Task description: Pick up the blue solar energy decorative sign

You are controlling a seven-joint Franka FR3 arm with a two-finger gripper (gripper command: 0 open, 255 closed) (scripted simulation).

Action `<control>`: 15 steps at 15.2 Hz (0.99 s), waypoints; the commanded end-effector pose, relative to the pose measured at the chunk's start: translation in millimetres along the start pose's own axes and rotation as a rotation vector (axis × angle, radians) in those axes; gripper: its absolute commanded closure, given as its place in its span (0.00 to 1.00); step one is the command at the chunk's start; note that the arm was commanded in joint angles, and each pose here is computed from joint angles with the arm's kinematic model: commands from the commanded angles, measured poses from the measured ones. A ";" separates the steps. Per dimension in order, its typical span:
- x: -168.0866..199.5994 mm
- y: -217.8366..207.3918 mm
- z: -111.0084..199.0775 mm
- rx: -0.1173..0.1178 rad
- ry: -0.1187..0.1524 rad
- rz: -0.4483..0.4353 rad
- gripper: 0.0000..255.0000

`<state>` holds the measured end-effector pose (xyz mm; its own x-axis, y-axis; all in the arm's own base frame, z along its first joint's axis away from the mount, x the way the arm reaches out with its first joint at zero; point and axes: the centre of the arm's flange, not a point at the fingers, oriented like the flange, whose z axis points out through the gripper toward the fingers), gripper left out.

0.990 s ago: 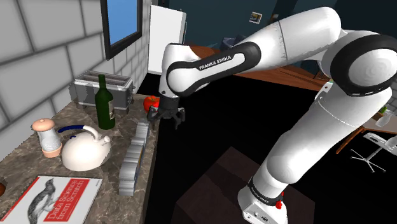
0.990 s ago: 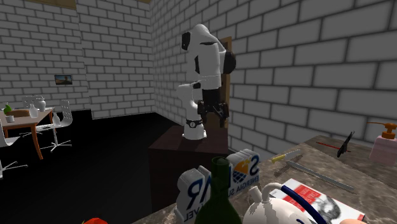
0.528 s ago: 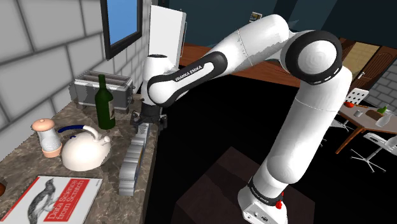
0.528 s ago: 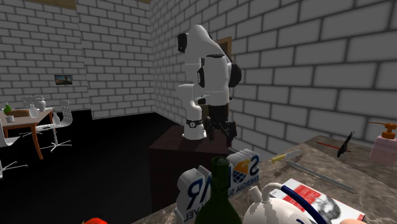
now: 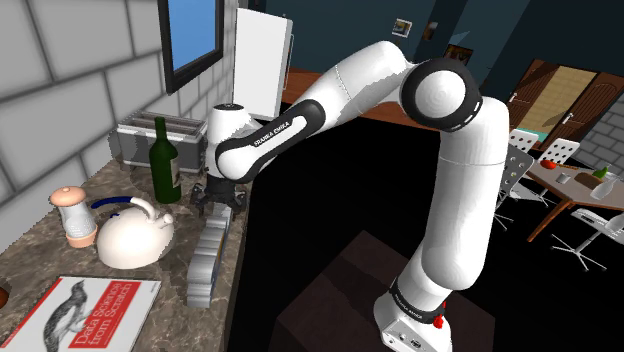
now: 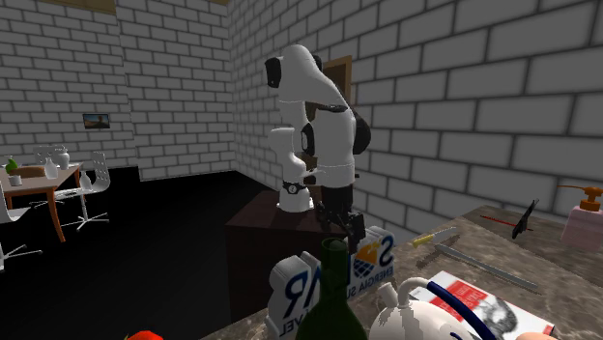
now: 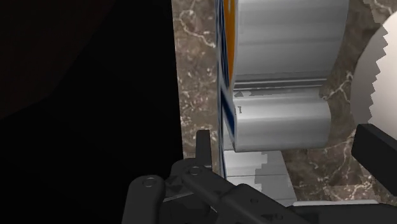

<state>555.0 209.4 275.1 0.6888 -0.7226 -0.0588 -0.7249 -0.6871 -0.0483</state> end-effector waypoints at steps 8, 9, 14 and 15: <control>0.0 -0.5 25.8 0.001 0.001 0.001 1.00; 0.1 -0.5 25.7 0.001 0.001 0.001 1.00; 0.0 -0.4 26.0 0.001 0.001 0.001 1.00; 0.7 -0.3 26.0 0.000 0.001 0.001 1.00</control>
<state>555.4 211.8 250.3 0.6889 -0.7226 -0.0574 -0.7249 -0.6871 -0.0492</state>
